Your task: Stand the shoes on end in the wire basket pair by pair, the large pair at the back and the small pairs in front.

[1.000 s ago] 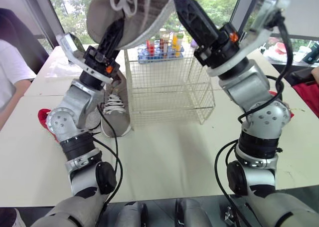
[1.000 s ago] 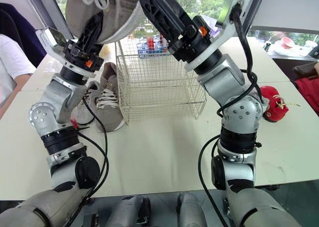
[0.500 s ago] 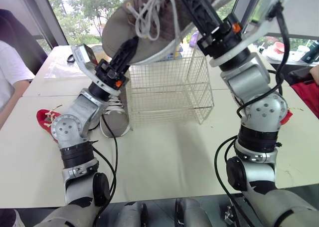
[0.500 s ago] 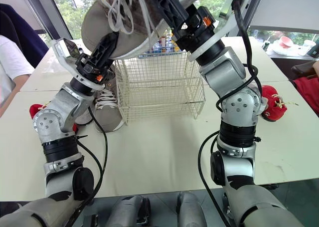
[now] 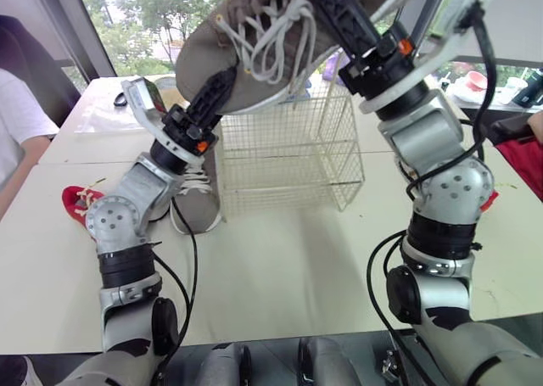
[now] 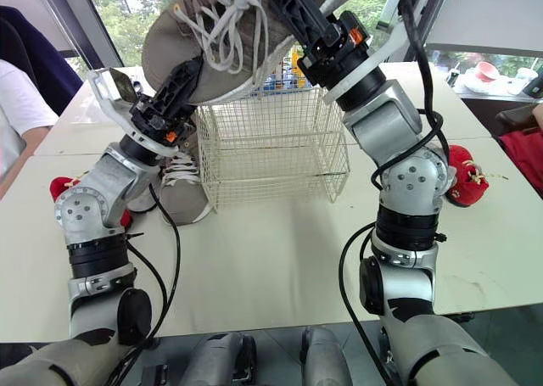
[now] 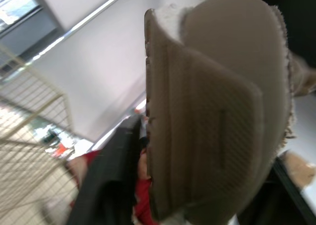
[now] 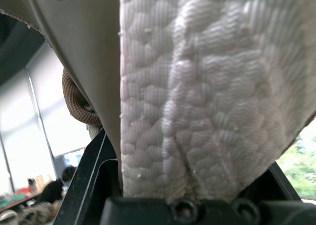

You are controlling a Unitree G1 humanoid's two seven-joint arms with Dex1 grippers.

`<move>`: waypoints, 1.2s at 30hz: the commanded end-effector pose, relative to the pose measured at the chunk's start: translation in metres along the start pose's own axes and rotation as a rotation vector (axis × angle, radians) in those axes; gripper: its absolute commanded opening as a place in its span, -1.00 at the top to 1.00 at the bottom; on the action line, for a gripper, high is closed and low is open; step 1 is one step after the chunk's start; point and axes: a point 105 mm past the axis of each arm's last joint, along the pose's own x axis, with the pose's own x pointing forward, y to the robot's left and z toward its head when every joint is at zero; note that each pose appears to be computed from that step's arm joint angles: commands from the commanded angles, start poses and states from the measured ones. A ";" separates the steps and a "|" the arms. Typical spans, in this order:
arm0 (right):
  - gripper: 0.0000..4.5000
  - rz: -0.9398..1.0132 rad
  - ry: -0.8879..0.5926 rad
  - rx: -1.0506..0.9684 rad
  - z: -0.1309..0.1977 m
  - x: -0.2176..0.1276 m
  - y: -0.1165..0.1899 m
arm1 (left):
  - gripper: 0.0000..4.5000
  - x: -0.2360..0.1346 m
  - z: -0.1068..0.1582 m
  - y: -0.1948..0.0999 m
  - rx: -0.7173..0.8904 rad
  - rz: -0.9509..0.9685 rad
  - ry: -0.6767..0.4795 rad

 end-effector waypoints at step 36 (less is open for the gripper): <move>-0.91 0.127 0.612 -0.655 0.001 0.005 -0.120 | -0.59 -0.076 -0.007 -0.043 0.600 0.260 0.429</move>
